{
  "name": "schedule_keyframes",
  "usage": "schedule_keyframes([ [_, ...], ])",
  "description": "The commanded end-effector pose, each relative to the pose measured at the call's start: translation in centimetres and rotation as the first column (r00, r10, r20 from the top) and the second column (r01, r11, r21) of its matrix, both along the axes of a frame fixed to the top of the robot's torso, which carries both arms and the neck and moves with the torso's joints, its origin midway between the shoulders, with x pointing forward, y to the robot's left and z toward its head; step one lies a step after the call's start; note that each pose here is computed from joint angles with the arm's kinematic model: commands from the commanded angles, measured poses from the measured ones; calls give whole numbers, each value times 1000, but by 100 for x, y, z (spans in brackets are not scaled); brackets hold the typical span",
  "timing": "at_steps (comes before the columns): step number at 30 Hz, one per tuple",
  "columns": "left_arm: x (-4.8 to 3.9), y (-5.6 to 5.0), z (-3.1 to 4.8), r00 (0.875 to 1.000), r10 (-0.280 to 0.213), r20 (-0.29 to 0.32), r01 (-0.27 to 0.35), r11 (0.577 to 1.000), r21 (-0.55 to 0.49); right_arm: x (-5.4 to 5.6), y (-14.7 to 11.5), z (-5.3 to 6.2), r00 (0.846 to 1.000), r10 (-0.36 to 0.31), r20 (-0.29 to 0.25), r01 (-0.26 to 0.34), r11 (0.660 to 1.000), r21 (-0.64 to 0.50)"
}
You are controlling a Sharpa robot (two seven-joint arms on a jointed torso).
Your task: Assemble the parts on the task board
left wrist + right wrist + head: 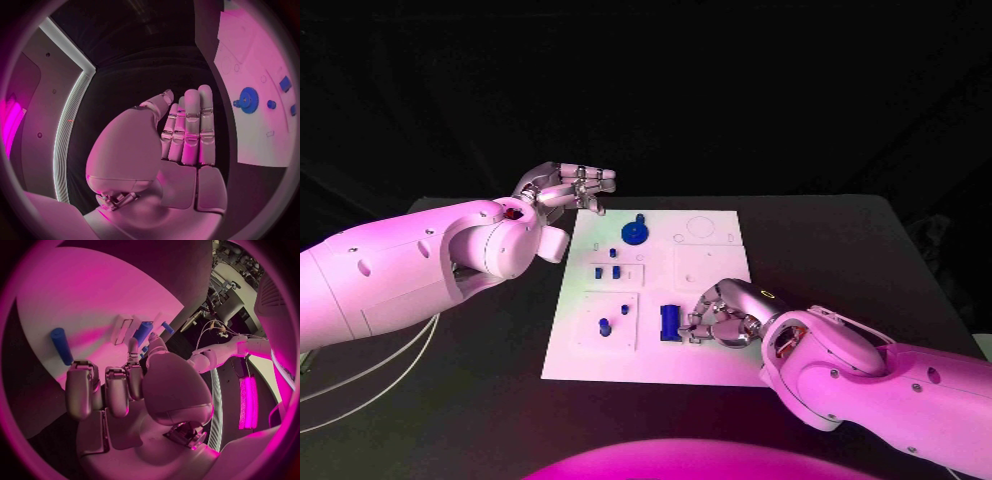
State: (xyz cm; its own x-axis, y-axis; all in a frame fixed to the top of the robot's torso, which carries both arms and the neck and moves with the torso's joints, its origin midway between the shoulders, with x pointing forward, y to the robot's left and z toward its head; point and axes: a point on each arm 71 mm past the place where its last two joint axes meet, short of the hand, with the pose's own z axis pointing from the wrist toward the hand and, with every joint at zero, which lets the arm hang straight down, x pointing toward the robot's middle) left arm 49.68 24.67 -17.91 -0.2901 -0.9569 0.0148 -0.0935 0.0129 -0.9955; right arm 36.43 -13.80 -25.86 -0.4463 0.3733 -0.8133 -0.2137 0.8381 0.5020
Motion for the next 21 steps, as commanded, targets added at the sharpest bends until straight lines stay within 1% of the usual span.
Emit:
schedule_keyframes([
  [1,-3,-15,8,1000,-15,3,15,1000,-10,21,-122,58,1000,-17,18,16,999,42],
  [5,-2,-5,4,1000,-12,3,12,1000,-9,69,-317,164,999,-35,24,34,998,49],
  [8,-3,-1,0,1000,-12,2,12,1000,-8,96,-484,240,998,-48,34,47,999,21],
  [10,-4,-3,-2,1000,-12,1,12,1000,-8,107,-590,265,998,-56,42,56,998,-11],
  [15,-6,-6,-7,1000,-14,0,14,1000,-8,117,-770,258,996,-69,61,74,994,-85],
  [21,-8,-10,-13,1000,-16,-1,16,1000,-8,90,-846,178,994,-85,66,93,986,-137],
])
